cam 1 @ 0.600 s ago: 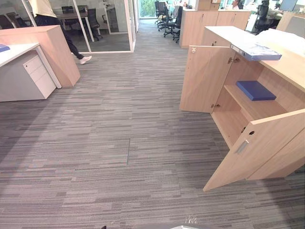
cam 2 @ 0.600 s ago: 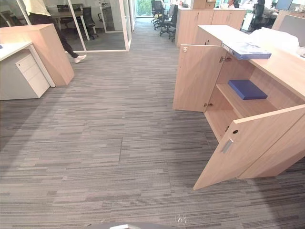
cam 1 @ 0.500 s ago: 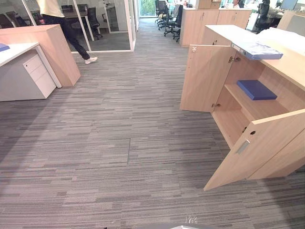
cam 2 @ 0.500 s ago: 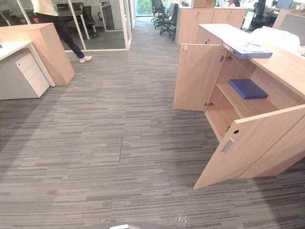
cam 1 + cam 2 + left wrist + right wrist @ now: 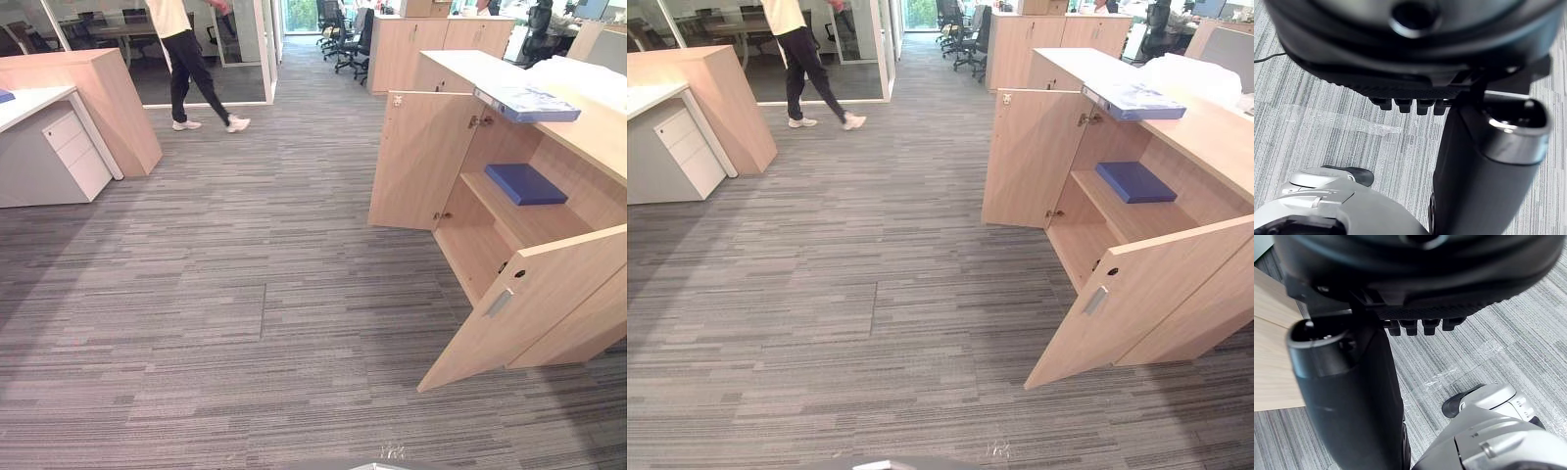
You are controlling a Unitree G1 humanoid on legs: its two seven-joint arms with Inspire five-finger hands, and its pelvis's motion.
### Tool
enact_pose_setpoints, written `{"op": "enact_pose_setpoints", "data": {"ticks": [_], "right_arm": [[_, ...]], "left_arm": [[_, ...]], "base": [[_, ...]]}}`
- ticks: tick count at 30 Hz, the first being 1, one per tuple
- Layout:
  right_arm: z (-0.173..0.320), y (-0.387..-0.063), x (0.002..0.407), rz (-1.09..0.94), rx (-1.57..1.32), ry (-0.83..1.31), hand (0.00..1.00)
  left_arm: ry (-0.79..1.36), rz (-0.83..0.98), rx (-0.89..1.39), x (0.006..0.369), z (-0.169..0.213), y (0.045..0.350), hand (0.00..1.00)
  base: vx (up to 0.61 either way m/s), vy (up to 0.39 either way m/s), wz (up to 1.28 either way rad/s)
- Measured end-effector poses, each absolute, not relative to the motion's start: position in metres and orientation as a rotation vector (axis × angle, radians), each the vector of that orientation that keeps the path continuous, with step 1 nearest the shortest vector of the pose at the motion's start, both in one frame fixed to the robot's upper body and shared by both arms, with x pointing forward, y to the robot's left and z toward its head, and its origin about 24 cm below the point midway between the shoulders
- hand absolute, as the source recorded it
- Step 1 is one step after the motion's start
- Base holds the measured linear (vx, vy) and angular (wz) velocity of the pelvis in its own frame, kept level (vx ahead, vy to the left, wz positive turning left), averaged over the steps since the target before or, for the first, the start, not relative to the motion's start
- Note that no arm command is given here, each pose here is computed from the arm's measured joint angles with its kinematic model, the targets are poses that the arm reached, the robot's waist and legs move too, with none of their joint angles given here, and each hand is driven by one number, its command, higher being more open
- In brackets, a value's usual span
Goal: Walk over to the cabinet, pick up the folder, carry it to the office cabinet, place the folder inside the office cabinet, then close the office cabinet door
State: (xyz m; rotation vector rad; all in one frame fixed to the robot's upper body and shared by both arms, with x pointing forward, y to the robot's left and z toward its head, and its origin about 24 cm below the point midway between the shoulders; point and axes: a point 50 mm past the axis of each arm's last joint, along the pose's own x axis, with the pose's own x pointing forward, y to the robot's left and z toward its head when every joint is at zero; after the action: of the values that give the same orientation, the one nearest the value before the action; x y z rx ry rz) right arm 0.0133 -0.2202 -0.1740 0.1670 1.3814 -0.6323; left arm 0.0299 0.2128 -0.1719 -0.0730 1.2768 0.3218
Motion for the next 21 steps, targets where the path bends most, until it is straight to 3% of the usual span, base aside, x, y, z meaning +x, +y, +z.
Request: {"op": "enact_pose_setpoints", "data": {"ticks": [17,21], "right_arm": [[-0.173,-0.221,0.022,-0.508,0.012,1.377,1.0],[-0.17,-0.224,0.043,-0.436,-0.085,1.315,1.0]], "left_arm": [[1.255,0.257,-0.018,0.037,-0.171,0.213,1.0],[1.193,0.306,-0.058,0.058,-0.169,0.211,1.0]], "base": [[0.0,-0.014,-0.04],[-0.03,-0.015,-0.06]]}}
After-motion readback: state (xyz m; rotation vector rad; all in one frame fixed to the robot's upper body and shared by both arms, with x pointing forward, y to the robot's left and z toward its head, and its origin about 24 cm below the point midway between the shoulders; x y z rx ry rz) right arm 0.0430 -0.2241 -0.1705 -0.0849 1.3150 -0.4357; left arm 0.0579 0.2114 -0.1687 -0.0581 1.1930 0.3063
